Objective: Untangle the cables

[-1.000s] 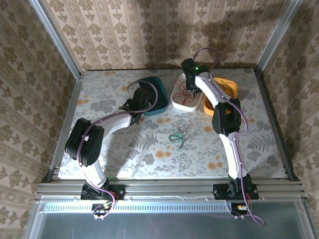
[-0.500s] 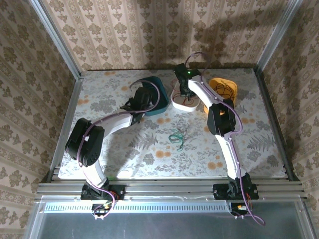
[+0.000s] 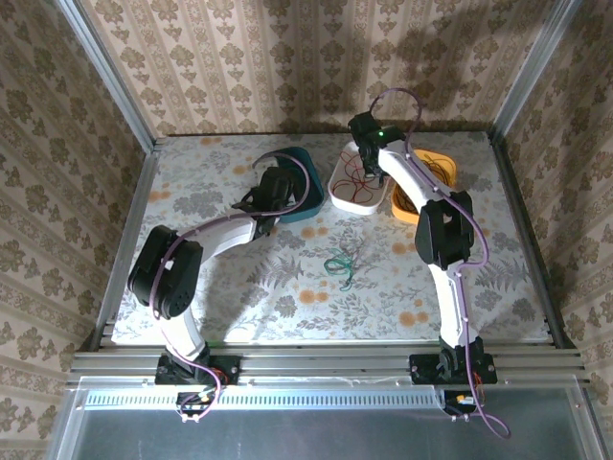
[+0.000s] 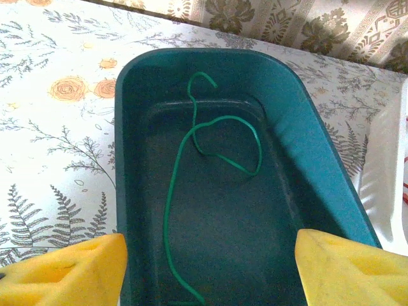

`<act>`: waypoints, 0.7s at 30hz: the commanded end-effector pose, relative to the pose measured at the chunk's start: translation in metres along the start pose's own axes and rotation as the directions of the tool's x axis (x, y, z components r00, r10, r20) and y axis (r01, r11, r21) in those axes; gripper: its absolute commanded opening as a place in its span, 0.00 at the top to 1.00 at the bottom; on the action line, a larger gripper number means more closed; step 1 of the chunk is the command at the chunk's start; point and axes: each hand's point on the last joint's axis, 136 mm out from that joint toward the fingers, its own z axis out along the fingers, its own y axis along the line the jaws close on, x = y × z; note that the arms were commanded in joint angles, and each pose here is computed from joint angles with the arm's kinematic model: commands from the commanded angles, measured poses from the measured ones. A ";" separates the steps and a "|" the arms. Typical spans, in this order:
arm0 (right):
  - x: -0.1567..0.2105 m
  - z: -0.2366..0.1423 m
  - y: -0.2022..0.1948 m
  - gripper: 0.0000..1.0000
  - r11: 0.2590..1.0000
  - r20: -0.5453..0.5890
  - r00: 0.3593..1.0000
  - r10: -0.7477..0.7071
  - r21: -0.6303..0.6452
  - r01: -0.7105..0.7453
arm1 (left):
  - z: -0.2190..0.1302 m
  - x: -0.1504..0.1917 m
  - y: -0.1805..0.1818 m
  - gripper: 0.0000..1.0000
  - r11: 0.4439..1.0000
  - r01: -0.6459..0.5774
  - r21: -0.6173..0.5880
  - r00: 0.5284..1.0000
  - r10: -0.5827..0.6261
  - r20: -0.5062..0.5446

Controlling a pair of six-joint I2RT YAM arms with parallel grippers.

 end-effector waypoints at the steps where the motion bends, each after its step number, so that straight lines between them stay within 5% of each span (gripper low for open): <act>1: 0.000 -0.002 -0.020 1.00 0.989 0.011 0.997 -0.078 0.127 0.076 | 0.001 -0.007 -0.008 0.29 1.000 -0.012 0.019 1.000 0.012 0.006; 11: -0.013 -0.005 -0.020 1.00 0.845 0.043 0.914 -0.403 0.400 0.354 | 0.001 -0.005 -0.004 0.29 1.000 -0.011 0.016 1.000 0.011 -0.005; 21: -0.012 -0.002 0.043 1.00 0.761 0.077 0.800 -0.595 0.376 0.530 | -0.002 -0.004 0.002 0.28 1.000 -0.007 0.010 1.000 0.007 -0.010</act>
